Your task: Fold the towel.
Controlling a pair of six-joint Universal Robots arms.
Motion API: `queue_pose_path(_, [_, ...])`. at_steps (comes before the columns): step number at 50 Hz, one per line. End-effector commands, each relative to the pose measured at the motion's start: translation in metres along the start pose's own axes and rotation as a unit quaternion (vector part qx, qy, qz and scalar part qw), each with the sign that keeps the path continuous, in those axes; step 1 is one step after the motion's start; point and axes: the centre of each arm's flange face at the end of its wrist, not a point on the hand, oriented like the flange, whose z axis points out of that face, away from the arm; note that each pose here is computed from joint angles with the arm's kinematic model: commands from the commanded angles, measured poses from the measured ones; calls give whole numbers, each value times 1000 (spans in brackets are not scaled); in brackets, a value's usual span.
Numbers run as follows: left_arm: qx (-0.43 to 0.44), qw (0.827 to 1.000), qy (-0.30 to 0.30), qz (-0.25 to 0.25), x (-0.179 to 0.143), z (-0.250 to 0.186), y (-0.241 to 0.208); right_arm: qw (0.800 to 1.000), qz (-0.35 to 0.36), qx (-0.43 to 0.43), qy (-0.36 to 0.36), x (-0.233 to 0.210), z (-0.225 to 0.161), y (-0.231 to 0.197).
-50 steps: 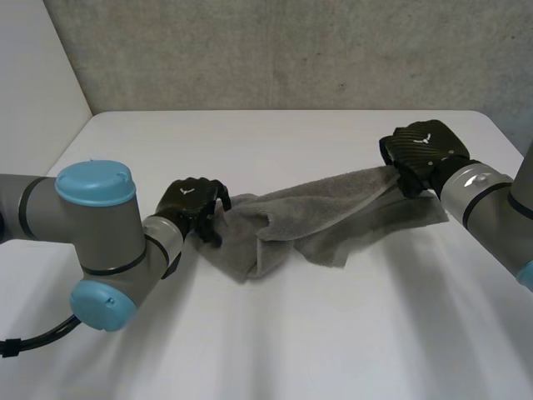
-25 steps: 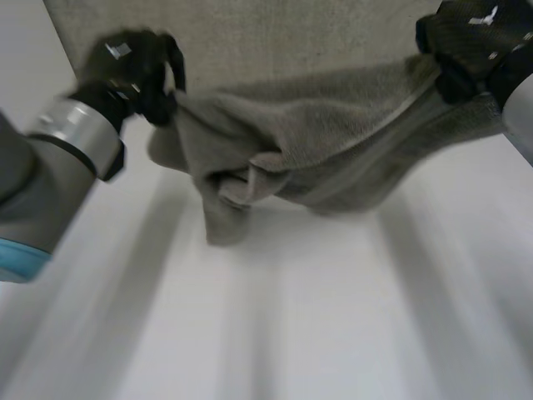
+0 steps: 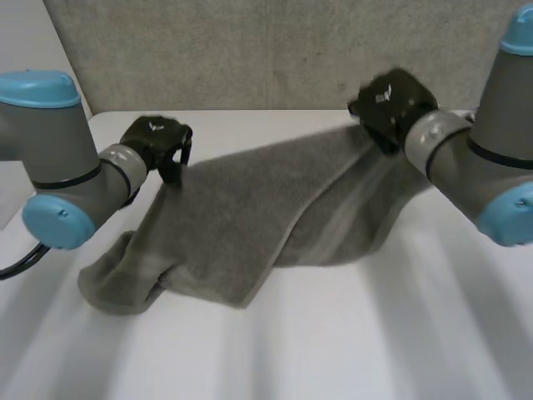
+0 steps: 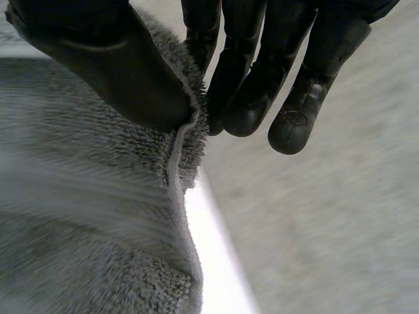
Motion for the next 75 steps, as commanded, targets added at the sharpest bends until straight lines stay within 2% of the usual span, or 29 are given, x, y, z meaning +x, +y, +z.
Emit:
queue_pose_path(1, [207,975,-83,20,-27,22,-57,964,23,171,201,50,8,-48])
queue_pose_path(5, [216,973,-79,26,-22,24,-50,973,23,147,177,39,10,-38])
queue_pose_path(7, [194,978,-74,24,-17,29,-30,982,25,118,144,22,12,-26])
queue_pose_path(15, [136,986,-84,38,-7,45,15,993,25,67,97,-7,15,3])
queue_pose_path(21, [114,988,-99,42,-6,42,25,996,4,39,77,-19,15,17])
queue_pose_path(26, [102,990,-84,43,6,23,22,998,-19,4,63,-28,19,34])
queue_pose_path(29, [105,991,-68,41,20,5,13,998,-27,-21,56,-34,20,45])
queue_pose_path(33, [107,993,-25,42,55,-25,4,996,-29,-52,63,-39,22,57])
queue_pose_path(42, [36,996,69,39,116,-69,28,996,-27,-64,58,-43,23,65])
queue_pose_path(47, [13,995,91,25,132,-72,40,996,-26,-70,57,-41,22,70])
queue_pose_path(57, [1,995,99,-2,145,-52,54,996,-26,-80,41,-50,19,77])
queue_pose_path(75, [-27,997,67,7,150,-38,77,996,-27,-85,29,-59,18,81])
